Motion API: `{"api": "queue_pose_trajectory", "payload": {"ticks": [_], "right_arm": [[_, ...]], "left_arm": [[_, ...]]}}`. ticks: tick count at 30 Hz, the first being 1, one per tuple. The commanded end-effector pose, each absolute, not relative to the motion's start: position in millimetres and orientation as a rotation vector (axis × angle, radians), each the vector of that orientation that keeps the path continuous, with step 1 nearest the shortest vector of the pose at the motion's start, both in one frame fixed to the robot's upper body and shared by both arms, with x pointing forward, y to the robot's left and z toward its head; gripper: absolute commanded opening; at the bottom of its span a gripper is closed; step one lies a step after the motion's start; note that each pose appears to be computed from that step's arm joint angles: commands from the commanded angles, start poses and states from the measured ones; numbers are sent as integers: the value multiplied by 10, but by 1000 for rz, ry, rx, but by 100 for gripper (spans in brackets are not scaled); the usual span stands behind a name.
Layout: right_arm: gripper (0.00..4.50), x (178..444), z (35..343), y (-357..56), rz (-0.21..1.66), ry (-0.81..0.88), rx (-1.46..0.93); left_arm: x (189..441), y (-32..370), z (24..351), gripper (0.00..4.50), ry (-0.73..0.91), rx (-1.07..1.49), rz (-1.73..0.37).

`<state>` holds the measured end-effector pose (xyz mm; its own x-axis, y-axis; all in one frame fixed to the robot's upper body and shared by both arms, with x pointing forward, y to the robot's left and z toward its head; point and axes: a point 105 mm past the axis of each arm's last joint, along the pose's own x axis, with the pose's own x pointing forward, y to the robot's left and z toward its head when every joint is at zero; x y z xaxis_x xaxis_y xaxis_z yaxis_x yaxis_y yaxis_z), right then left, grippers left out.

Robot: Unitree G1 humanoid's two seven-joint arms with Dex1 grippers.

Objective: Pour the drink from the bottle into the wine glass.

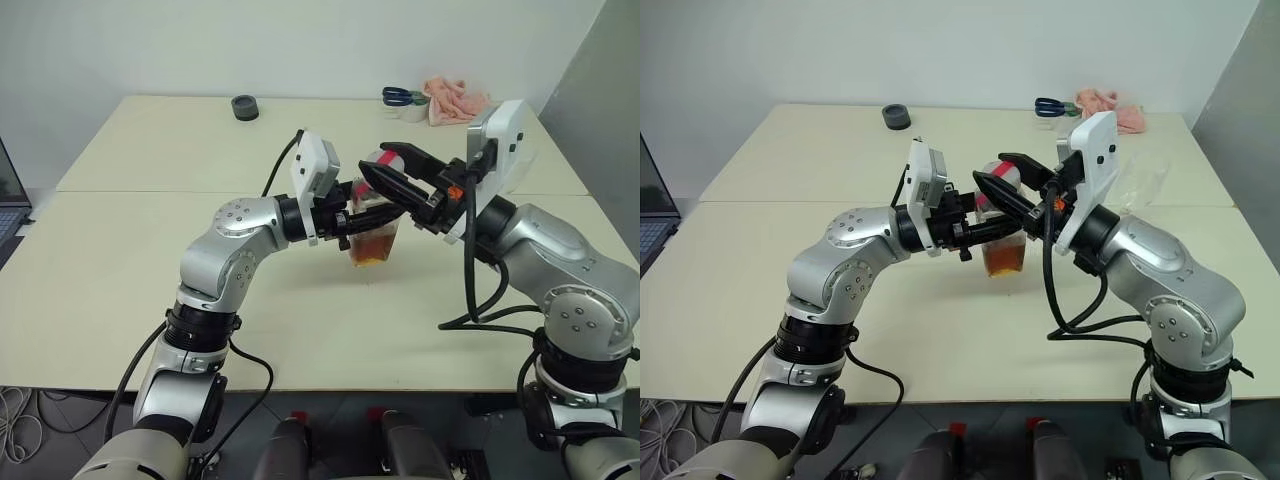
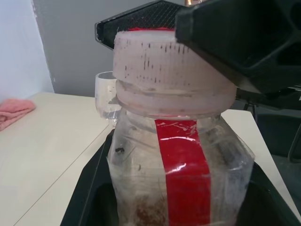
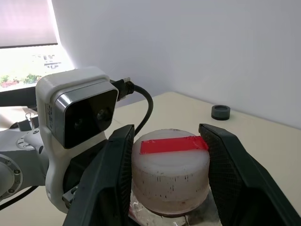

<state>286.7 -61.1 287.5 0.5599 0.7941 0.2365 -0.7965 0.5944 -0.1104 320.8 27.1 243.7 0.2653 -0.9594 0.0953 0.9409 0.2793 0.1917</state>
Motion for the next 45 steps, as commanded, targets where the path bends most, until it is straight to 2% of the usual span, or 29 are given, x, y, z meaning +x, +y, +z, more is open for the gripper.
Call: {"api": "queue_pose_trajectory", "payload": {"ticks": [1,6,11,13,19,24,32,37,45], "right_arm": [[185,2806,2996,-622,1089,-311,9],[185,2697,3036,-492,1498,-278,-39],[185,2686,3142,-234,1732,-236,-9],[257,2728,3094,-262,1747,-202,-20],[448,2755,3093,-611,1615,-150,1],[448,2665,2995,-828,1391,-172,-55],[448,2773,2997,-801,1048,-292,-149],[448,2788,3042,-711,970,-341,-138],[448,2799,3012,-623,946,-357,-149]], "left_arm": [[3107,266,2605,198,-278,125,-1301],[3048,265,2558,198,-261,129,-1331],[3000,206,2568,198,-263,123,-1357],[2986,196,2585,198,-267,121,-1362],[3004,246,2518,198,-256,119,-1339],[3027,256,2485,198,-255,108,-1326],[3090,245,2513,198,-271,103,-1317],[3091,235,2521,198,-275,106,-1322],[3083,232,2536,198,-279,110,-1326]]}}
